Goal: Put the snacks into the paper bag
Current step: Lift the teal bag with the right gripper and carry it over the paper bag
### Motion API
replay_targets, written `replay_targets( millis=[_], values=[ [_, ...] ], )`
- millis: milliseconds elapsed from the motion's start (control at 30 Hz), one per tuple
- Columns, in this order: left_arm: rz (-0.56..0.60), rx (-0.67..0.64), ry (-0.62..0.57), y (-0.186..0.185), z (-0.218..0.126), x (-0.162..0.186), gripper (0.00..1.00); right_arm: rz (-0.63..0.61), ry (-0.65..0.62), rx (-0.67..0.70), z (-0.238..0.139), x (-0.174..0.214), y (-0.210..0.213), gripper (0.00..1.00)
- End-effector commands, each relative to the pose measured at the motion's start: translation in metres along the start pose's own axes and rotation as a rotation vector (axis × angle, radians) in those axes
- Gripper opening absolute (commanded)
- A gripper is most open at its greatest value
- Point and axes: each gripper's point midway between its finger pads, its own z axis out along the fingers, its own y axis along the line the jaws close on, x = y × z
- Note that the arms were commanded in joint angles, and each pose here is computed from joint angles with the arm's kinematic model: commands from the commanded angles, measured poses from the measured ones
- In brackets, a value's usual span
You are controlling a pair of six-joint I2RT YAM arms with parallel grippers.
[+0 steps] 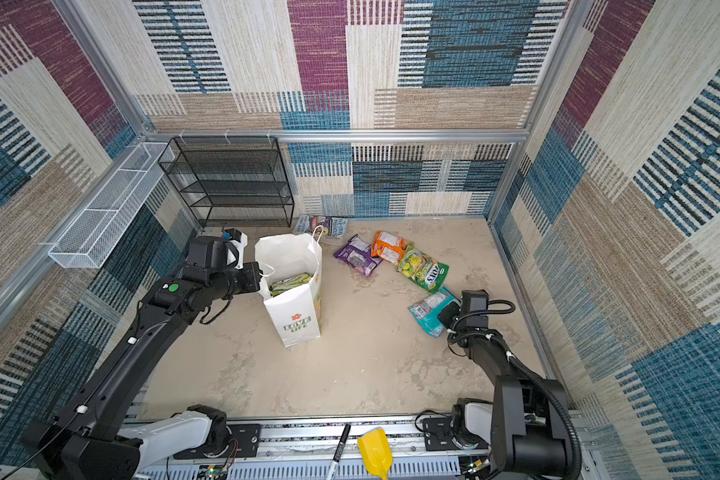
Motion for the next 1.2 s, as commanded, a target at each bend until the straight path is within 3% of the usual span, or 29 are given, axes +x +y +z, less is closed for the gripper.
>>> replay_targets(
  millis=[0,233,533,700,867,967,1167],
  values=[
    [-0.007,0.025,-0.03,-0.005,-0.002,-0.008,0.0,-0.027,-0.025,-0.057,-0.011,-0.007,0.015,0.12],
    [-0.001,0.05,-0.036,-0.01,-0.006,-0.01,0.0,-0.107,-0.072,-0.229,-0.052,-0.029,0.067,0.01],
    [0.001,0.03,-0.029,-0.007,-0.004,-0.009,0.0,-0.243,-0.144,-0.491,-0.138,-0.057,0.162,0.0],
    [0.004,0.03,-0.032,-0.006,-0.004,-0.009,0.0,-0.383,-0.108,-0.787,-0.204,-0.039,0.242,0.0],
    [0.005,0.032,-0.024,-0.007,-0.003,-0.008,0.0,-0.508,-0.114,-0.947,-0.259,-0.02,0.311,0.0],
    [0.007,0.033,-0.028,-0.007,-0.003,-0.009,0.0,-0.566,-0.088,-1.004,-0.274,-0.007,0.345,0.0],
    [0.007,0.026,-0.026,-0.006,-0.002,-0.008,0.0,-0.669,-0.079,-0.986,-0.272,0.022,0.404,0.0]
  ],
)
